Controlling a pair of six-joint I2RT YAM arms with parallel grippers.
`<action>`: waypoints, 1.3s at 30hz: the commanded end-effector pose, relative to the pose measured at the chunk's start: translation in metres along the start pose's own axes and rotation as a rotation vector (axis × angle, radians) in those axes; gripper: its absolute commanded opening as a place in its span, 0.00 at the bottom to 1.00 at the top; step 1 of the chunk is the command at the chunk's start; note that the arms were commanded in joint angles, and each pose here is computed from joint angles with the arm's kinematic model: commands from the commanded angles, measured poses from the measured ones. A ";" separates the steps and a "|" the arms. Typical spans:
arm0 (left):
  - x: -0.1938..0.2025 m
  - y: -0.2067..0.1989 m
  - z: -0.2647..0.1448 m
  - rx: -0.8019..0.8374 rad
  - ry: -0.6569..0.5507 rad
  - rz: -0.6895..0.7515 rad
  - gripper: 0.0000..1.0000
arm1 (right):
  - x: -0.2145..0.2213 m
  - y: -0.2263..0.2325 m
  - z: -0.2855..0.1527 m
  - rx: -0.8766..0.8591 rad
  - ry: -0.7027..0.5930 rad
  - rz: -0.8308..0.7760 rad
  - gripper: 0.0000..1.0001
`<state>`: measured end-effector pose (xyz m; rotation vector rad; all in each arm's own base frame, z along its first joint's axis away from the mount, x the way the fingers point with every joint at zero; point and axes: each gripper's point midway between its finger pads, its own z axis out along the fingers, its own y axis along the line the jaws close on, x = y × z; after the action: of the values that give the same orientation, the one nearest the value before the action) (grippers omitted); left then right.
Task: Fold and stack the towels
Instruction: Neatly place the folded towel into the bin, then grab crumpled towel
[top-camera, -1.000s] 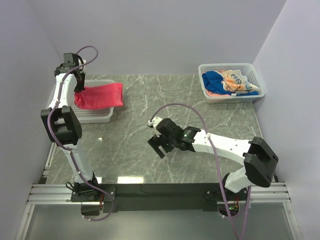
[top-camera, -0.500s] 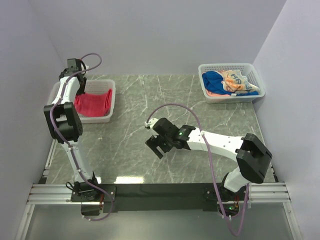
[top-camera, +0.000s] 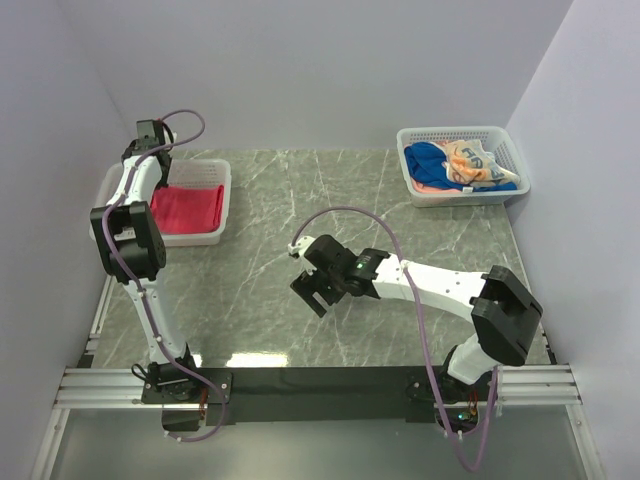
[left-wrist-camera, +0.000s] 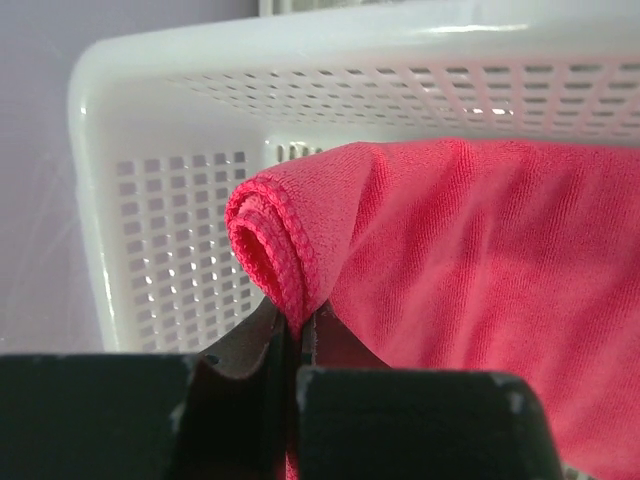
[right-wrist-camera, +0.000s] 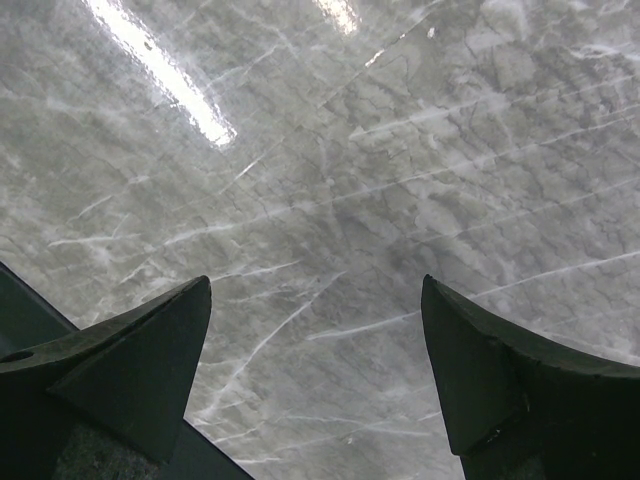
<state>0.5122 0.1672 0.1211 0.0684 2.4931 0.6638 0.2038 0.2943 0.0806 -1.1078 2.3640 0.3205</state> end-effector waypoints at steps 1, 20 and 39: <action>-0.006 0.014 0.004 -0.061 -0.029 -0.004 0.01 | -0.019 0.000 -0.005 -0.008 -0.040 -0.002 0.91; 0.009 0.055 0.008 -0.222 0.055 -0.145 0.56 | -0.020 0.000 -0.011 -0.007 -0.062 0.004 0.91; -0.079 -0.013 -0.245 0.457 -0.542 -0.641 0.99 | -0.096 -0.237 -0.142 0.691 -0.400 0.553 0.91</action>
<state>0.4663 0.0927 0.2858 -0.3791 2.0732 0.1691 0.3531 0.2062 0.2029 -0.3712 2.2091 0.0493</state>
